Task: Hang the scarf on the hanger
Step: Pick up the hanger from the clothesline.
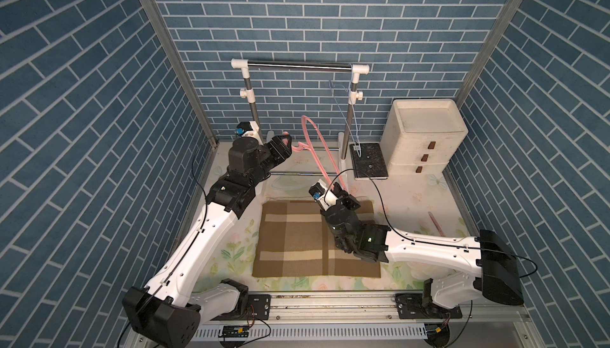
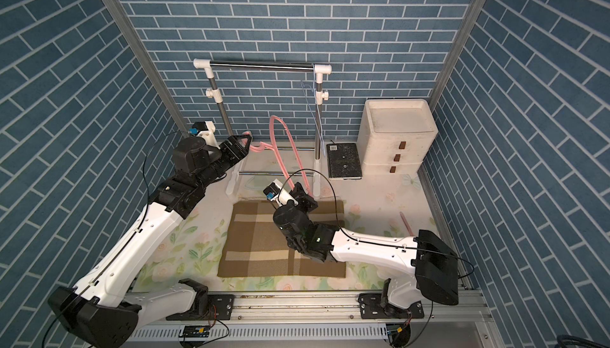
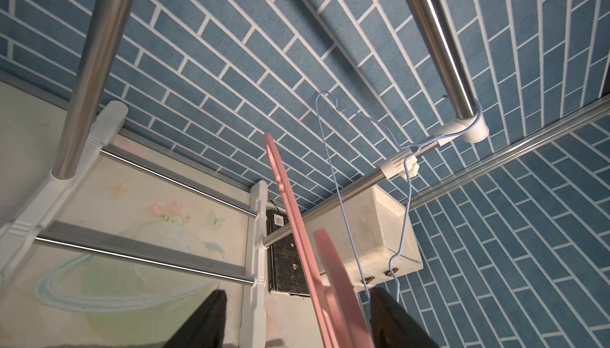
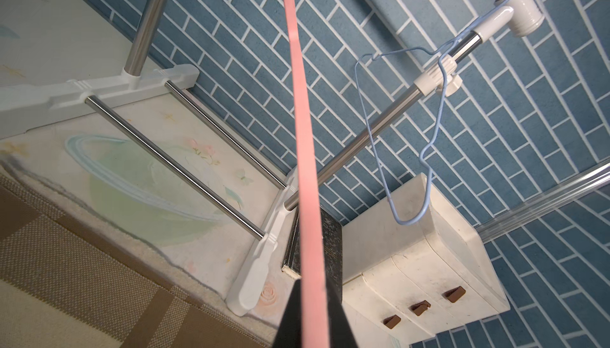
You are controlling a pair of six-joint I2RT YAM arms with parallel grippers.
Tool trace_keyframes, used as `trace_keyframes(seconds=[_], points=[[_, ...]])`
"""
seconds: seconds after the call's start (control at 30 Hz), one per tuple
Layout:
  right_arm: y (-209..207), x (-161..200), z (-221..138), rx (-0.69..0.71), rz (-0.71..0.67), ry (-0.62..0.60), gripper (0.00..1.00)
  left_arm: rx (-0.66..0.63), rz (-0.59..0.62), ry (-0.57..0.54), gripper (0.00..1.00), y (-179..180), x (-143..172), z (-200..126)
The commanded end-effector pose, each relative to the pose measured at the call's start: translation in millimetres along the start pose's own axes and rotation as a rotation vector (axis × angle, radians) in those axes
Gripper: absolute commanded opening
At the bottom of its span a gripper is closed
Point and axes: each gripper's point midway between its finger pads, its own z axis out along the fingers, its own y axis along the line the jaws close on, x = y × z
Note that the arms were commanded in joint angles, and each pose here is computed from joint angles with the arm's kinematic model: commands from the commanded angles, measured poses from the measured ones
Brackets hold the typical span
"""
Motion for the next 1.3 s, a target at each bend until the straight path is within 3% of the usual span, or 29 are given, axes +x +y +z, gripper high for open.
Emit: trace_keyframes(seconds=[0.0,0.13,0.23,0.3,0.4,0.5,0.67,0.77,0.9,1.03,1.27], points=[[-10,-6,-2,0.055,0.033,-0.002,0.0,0.06,-0.027,0.0,0.61,-10,2,2],[-5,-5,-1,0.057,0.002,0.003,0.0,0.067,-0.029,-0.008,0.42,-10,2,2],[-3,-3,-1,0.058,-0.011,0.007,0.0,0.061,-0.029,-0.009,0.21,-7,3,3],[-1,-3,0,0.052,-0.021,0.01,0.07,0.055,-0.029,-0.014,0.11,-5,3,3],[2,-6,-1,0.02,-0.011,0.006,0.2,0.038,-0.027,-0.019,0.03,-1,3,4],[5,-14,-6,-0.096,0.054,-0.026,0.43,0.025,-0.022,-0.023,0.0,3,3,4],[15,-45,-41,-0.448,0.167,-0.136,0.84,0.001,0.037,-0.028,0.0,5,1,0],[15,-68,-77,-0.676,0.22,-0.225,0.98,-0.018,0.098,-0.033,0.0,7,0,-9],[-5,-81,-110,-0.875,0.329,-0.279,1.0,-0.05,0.169,-0.023,0.0,11,-2,-23],[-32,-73,-113,-1.005,0.514,-0.247,0.99,-0.054,0.211,0.007,0.0,14,4,-39],[-45,5,-74,-1.035,0.866,-0.001,0.99,0.039,0.194,0.148,0.0,9,38,-51]])
